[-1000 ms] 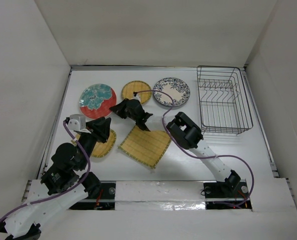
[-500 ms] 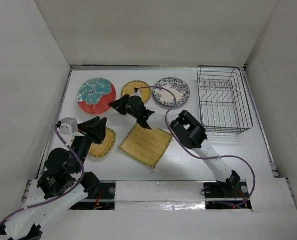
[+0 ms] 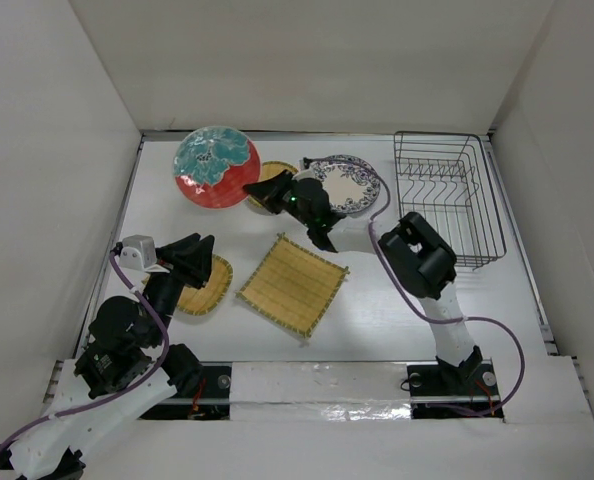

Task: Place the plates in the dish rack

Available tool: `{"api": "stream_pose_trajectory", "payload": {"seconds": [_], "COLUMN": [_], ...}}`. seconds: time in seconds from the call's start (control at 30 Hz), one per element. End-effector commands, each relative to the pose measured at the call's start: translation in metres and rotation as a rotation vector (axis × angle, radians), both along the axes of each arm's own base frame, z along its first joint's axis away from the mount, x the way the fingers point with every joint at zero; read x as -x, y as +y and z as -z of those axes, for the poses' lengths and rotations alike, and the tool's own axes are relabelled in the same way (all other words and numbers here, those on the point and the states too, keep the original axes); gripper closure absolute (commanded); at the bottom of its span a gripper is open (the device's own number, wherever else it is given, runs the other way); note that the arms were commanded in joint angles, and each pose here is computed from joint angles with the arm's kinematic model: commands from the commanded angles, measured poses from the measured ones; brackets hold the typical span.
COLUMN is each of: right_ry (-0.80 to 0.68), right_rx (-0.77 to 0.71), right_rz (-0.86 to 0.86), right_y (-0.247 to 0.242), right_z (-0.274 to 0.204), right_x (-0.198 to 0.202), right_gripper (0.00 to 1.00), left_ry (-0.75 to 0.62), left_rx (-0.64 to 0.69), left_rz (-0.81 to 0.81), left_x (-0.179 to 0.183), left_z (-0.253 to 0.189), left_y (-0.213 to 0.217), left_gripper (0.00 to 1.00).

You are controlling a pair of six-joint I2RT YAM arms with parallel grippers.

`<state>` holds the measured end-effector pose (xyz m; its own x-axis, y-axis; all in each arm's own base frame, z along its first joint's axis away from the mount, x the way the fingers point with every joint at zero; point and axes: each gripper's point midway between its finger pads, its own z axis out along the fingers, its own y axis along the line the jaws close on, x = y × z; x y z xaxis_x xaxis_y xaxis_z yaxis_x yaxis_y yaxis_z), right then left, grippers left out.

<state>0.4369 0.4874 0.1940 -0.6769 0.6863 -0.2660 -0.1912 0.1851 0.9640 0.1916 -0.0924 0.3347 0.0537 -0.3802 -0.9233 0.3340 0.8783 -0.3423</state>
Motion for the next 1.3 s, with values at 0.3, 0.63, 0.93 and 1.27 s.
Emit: {"api": "stream_pose_trajectory", "payload": {"seconds": [0.3,0.63,0.93,1.27], "right_ry": [-0.417,-0.467,-0.389,-0.336], "right_rx": [-0.311,0.016,0.359,0.606], "right_rz": [0.270,0.564,0.888,1.148], "right_y": [-0.211,-0.393,-0.535,-0.623], "right_z": [-0.201,-0.197,-0.185,-0.208], "right_x": [-0.004,0.021,0.067,0.095], "right_gripper": [1.00,1.00,1.00,1.00], "left_ry": [-0.041,-0.045,-0.048,-0.100], "left_rx": [0.032,0.028,0.042,0.079], "left_rz": [0.024,0.061,0.084,0.130], "left_x": [0.003,0.004,0.007,0.020], "left_z": [-0.014,-0.014,-0.015,-0.027], "left_y": [-0.002,-0.010,-0.013,-0.010], "left_gripper": [0.66,0.65,0.64,0.64]}}
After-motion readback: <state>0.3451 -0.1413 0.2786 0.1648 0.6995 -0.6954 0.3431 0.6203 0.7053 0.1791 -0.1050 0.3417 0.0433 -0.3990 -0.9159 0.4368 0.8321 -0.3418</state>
